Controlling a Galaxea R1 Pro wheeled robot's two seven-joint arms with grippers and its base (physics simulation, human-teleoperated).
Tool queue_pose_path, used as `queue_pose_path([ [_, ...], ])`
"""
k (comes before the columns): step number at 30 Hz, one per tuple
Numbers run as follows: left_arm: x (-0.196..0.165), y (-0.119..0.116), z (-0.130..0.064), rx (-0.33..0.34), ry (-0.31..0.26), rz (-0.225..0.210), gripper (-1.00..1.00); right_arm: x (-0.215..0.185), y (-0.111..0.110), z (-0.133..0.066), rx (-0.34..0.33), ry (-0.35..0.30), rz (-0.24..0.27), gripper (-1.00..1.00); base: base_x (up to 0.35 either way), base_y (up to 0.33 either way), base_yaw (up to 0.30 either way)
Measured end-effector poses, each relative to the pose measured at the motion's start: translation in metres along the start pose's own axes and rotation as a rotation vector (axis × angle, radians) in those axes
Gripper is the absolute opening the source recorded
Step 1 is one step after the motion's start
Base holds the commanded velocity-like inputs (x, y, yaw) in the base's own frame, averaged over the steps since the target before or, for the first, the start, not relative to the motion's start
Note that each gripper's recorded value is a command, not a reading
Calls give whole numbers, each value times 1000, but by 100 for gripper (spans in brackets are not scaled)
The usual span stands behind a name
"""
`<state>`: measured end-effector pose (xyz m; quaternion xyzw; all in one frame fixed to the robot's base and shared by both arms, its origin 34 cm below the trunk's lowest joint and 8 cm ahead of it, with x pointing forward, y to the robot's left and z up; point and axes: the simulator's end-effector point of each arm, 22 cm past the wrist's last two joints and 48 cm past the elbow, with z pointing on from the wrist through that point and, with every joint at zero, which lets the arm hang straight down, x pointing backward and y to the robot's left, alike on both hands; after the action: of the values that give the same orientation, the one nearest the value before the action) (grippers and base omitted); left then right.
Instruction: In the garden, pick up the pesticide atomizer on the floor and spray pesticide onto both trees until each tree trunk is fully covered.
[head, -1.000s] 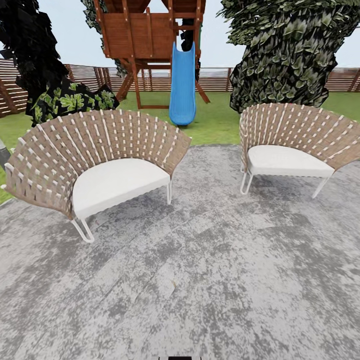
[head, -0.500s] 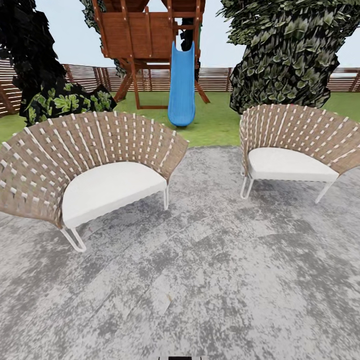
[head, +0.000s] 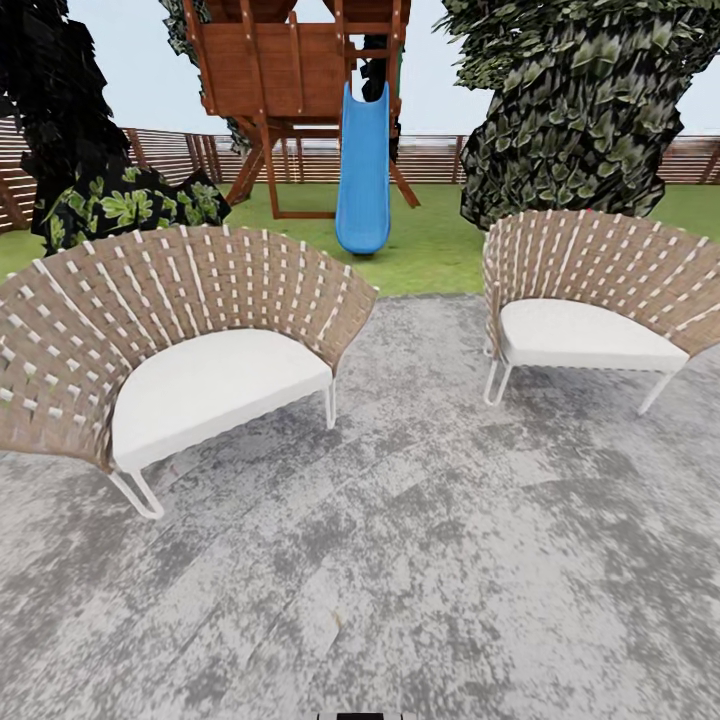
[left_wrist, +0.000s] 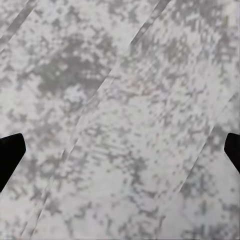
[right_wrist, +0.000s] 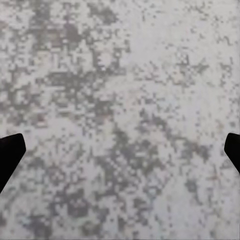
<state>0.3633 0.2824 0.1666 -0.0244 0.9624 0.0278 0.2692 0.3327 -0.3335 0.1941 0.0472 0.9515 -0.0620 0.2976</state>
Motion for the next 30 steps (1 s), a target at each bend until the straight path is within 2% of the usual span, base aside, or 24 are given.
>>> queue_pose_path([
  [11,0,0,0,0,0,0,100,0,0,0,0,0,0,100,12,0,6],
  [18,0,0,0,0,0,0,100,0,0,0,0,0,0,100,36,0,204],
  [30,0,0,0,0,0,0,100,-1,0,0,0,-2,0,100,283,-106,48],
])
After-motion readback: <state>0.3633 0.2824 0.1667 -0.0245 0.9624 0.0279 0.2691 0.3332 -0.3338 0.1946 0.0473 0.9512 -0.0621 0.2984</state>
